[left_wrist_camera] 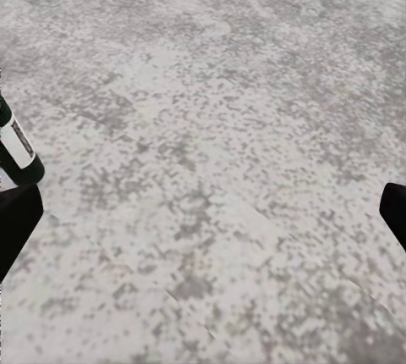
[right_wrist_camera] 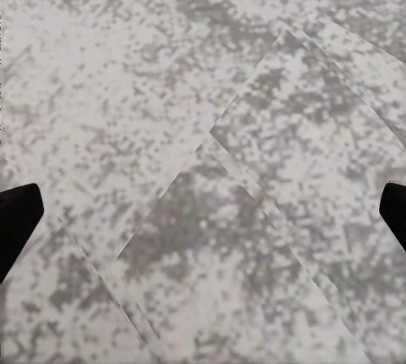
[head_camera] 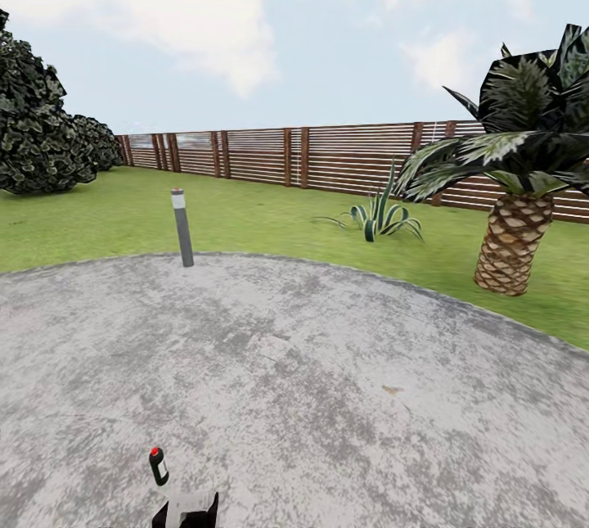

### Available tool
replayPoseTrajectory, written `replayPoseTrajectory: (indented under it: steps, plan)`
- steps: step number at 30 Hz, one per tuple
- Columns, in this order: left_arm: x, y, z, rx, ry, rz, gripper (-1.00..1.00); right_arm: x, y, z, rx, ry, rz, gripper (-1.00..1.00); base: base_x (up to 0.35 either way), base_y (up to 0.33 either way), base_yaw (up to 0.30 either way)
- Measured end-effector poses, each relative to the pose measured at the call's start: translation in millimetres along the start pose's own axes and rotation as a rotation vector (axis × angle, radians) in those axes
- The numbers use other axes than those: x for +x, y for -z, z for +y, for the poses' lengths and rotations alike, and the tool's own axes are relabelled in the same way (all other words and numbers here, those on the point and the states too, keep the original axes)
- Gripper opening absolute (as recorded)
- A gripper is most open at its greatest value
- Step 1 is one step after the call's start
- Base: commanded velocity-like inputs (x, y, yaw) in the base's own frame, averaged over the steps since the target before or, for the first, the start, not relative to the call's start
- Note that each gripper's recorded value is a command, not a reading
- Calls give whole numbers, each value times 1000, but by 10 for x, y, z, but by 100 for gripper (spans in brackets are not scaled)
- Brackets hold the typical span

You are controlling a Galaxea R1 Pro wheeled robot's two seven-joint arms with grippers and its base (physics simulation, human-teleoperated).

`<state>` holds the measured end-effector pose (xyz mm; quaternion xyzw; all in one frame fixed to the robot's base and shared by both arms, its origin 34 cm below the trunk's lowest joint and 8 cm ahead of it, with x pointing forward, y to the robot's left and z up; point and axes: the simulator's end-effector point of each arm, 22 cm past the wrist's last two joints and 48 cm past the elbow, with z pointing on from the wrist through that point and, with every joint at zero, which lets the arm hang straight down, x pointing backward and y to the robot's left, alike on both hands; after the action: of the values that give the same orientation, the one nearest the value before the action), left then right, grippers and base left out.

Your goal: Pick up the pesticide atomizer in the garden and spray insectifuge to fully cover both potted plants in the garden.

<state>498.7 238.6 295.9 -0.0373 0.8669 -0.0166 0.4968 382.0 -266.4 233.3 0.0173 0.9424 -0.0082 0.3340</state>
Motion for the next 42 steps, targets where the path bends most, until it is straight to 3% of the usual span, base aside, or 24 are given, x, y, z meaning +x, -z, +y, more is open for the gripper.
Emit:
replayPoseTrajectory:
  steps: [27, 42]
  plan:
    - [-1, 0, 12, -2, 0, 0, 100, 14, 0, 0, 0, 0, 3, 100, -30, 83, 0]
    - [-1, 0, 13, -2, 0, 0, 100, 20, 1, 7, -2, 1, 4, 100, 0, 31, 91]
